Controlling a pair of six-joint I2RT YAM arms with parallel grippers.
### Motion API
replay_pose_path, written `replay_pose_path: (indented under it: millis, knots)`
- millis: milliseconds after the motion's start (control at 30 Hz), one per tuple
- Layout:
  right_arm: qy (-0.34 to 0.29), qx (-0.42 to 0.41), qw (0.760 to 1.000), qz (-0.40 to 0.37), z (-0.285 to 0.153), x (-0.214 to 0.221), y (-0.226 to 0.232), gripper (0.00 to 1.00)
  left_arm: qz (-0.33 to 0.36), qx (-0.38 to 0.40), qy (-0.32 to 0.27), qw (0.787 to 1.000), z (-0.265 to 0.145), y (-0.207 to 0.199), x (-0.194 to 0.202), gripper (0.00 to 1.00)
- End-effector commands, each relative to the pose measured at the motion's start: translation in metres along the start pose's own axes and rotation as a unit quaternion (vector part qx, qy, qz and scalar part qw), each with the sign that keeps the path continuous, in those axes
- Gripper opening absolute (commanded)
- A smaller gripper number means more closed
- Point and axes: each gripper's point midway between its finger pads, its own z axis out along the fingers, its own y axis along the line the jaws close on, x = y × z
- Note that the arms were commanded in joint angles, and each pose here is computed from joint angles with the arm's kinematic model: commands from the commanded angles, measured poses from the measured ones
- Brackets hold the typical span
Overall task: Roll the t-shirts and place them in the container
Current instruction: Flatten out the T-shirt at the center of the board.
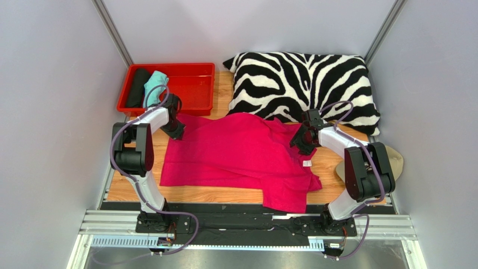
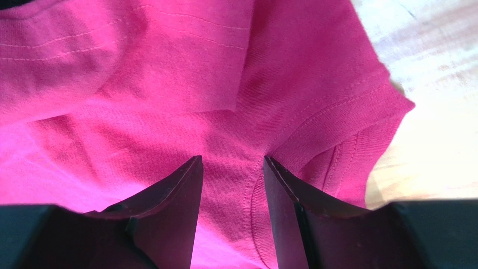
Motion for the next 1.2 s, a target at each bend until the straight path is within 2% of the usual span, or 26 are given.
replay_pose_path:
  millis: [0, 267, 333, 367, 433, 467, 567, 733, 767, 867, 1000, 1167]
  knots:
    - [0.004, 0.008, 1.0, -0.001, -0.009, 0.007, -0.012, 0.51, -0.001, -0.051, 0.0, 0.999, -0.004, 0.036, 0.003, 0.05]
    - [0.003, 0.005, 1.0, -0.004, -0.021, 0.017, -0.024, 0.51, 0.0, -0.043, -0.009, 0.999, -0.007, 0.049, 0.005, 0.06]
    - [-0.005, -0.002, 1.0, -0.013, -0.026, 0.013, -0.021, 0.52, 0.011, -0.004, -0.016, 1.0, -0.017, 0.036, -0.001, 0.07]
    - [-0.009, -0.001, 1.0, -0.018, -0.028, 0.01, -0.02, 0.52, 0.016, 0.021, -0.022, 0.999, -0.021, 0.026, -0.005, 0.17]
    - [-0.021, -0.004, 0.999, -0.033, -0.039, 0.0, -0.013, 0.52, 0.045, 0.074, -0.028, 0.996, -0.042, 0.01, -0.011, 0.27]
    - [-0.038, 0.007, 0.998, -0.042, -0.044, -0.006, -0.013, 0.52, 0.051, 0.088, -0.035, 0.994, -0.05, 0.006, -0.013, 0.37]
    - [-0.061, 0.018, 0.996, -0.058, -0.065, -0.012, -0.01, 0.53, 0.077, 0.129, -0.056, 0.987, -0.08, 0.003, -0.012, 0.46]
    - [-0.049, 0.007, 0.995, -0.082, -0.082, 0.019, 0.001, 0.53, 0.102, 0.137, -0.054, 0.984, -0.098, 0.023, 0.032, 0.45]
    - [-0.046, 0.002, 0.995, -0.092, -0.086, 0.031, 0.008, 0.53, 0.089, 0.118, -0.048, 0.988, -0.096, 0.034, 0.04, 0.41]
    - [-0.046, 0.017, 0.993, -0.109, -0.102, 0.054, 0.0, 0.53, 0.059, 0.074, -0.05, 0.994, -0.086, 0.067, 0.056, 0.39]
    - [-0.021, 0.021, 0.998, -0.059, -0.119, 0.082, -0.027, 0.54, 0.043, 0.051, -0.051, 0.996, -0.078, 0.086, 0.062, 0.39]
    - [0.022, 0.038, 0.999, -0.004, -0.133, 0.115, -0.067, 0.54, 0.041, 0.053, -0.036, 0.997, -0.079, 0.086, 0.065, 0.4]
